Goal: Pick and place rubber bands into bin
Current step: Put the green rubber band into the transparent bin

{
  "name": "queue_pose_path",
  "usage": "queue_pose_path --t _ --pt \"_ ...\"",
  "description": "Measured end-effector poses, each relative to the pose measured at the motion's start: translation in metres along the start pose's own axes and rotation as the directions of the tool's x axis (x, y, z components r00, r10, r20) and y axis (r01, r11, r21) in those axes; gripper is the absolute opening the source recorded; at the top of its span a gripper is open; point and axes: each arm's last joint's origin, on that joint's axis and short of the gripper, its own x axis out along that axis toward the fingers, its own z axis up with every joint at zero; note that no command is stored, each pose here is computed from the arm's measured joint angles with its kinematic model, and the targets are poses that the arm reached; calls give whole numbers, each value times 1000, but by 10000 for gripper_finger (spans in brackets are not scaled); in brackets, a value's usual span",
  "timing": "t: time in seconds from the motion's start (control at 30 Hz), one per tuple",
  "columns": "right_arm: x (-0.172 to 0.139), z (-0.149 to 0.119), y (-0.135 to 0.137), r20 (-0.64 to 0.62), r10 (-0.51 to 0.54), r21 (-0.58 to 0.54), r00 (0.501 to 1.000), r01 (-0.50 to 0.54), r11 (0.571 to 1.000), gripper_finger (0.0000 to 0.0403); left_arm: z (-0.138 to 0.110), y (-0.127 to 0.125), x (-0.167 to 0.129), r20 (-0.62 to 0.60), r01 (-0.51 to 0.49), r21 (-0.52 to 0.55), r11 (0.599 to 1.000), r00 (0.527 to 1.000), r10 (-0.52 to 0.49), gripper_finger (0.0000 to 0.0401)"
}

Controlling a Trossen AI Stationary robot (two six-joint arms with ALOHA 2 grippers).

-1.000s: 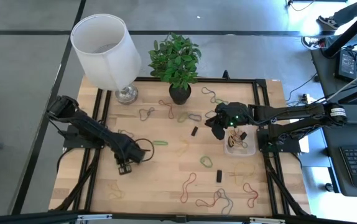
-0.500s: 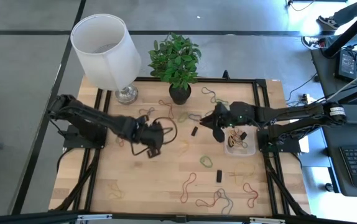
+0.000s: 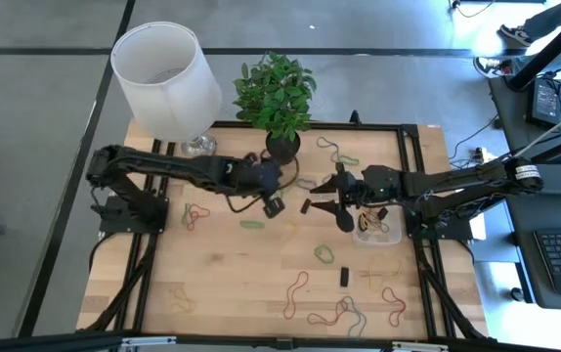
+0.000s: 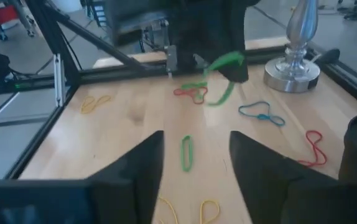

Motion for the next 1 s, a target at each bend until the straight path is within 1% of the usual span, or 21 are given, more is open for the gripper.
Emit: queue_pose_path --t 0.1,0.13,0.23,0.33,0.5,0.63,0.8,0.93,1.0 --pt "10 -4 0 8 1 14 1000 -1 1000 228 10 -9 11 -1 67 61 996 998 -67 3" --pt "14 -5 -1 9 0 28 1000 -1 1000 238 13 -13 14 -3 74 77 994 997 -74 3" --pt "25 -10 -3 23 -47 96 999 44 994 263 21 -20 24 -1 49 81 996 999 -49 3" --pt "30 -12 -4 38 -81 127 996 76 989 278 27 -24 34 0 31 80 996 1000 -31 3" --pt "33 -15 -5 29 -93 133 995 89 987 280 31 -23 40 -13 34 74 997 999 -33 3" --pt "36 -17 -6 26 -148 135 989 143 980 275 34 -25 40 15 49 63 997 999 -50 3" --pt "43 -19 -7 62 -151 164 987 139 977 269 37 -24 40 34 58 53 997 998 -60 3" --pt "50 -28 -8 25 -155 162 988 149 975 268 41 -23 41 50 82 40 996 995 -84 3" --pt "53 -31 -8 7 -158 191 987 154 970 264 41 -23 41 55 95 38 995 994 -97 3"
